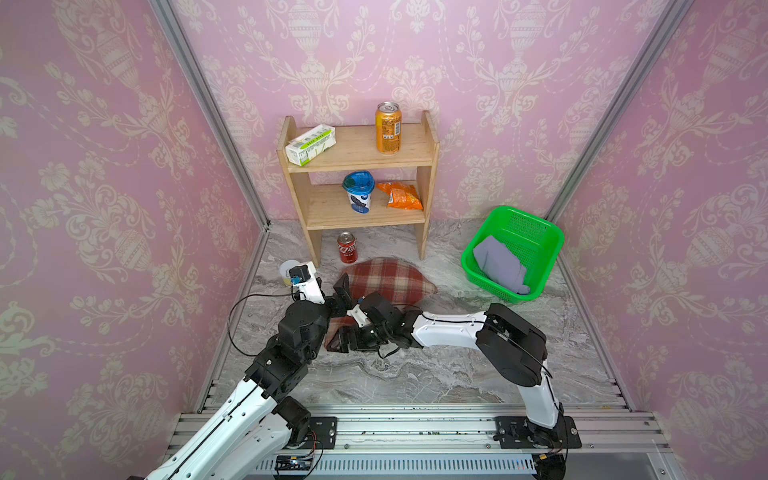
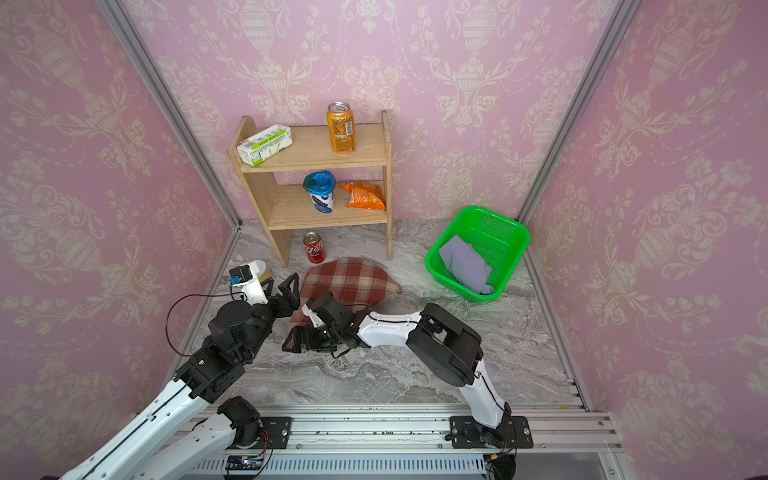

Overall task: Roll up the skirts
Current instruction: Flatten out the skirt at the center of the board.

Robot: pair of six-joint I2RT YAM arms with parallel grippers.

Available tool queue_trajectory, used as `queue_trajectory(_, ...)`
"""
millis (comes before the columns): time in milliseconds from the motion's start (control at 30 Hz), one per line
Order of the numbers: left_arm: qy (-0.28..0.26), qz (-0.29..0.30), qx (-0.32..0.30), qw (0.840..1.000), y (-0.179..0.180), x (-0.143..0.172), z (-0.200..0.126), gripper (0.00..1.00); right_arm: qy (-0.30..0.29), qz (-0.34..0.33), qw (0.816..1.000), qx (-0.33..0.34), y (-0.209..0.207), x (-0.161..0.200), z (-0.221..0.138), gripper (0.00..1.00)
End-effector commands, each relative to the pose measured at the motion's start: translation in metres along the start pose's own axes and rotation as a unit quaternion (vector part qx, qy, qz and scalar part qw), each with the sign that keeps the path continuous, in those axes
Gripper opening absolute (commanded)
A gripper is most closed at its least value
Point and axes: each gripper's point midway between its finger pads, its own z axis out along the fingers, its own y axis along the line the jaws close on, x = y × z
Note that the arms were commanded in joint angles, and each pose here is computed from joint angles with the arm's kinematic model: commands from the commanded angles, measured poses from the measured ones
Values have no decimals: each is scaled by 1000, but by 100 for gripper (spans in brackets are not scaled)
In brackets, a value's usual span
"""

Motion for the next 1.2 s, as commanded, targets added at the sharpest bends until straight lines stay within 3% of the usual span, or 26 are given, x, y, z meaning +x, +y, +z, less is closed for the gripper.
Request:
queue_trajectory(0, -9, 13, -15, 1000, 9, 1, -4, 78, -23, 8, 1000, 14, 16, -4, 11, 100)
queue_trajectory(167, -17, 13, -17, 1000, 15, 1, -11, 81, -25, 23, 998, 47, 8, -9, 29, 98)
queue_trajectory(400, -24, 13, -16, 999, 20, -1, -19, 83, -24, 49, 993, 102, -22, -7, 46, 80)
queue_trajectory(733, -21, 1, -14, 1000, 25, 12, -19, 84, -40, 50, 986, 153, -36, -19, 44, 80)
queue_trajectory(800, -22, 1, -15, 1000, 26, 12, -20, 84, -45, 53, 985, 158, -39, -24, 44, 76)
queue_trajectory(867, -22, 2, -15, 1000, 27, 12, -21, 84, -50, 57, 985, 158, -41, -29, 43, 64)
queue_trajectory(967, -22, 3, -16, 1000, 28, 13, -21, 84, -53, 56, 985, 157, -42, -34, 43, 11)
queue_trajectory(1000, -22, 2, -16, 1000, 28, 13, -21, 84, -53, 55, 985, 155, -40, -35, 42, 0)
queue_trajectory(1167, -21, 6, -21, 1000, 31, 14, -23, 84, -59, 35, 987, 145, -28, -43, 26, 0)
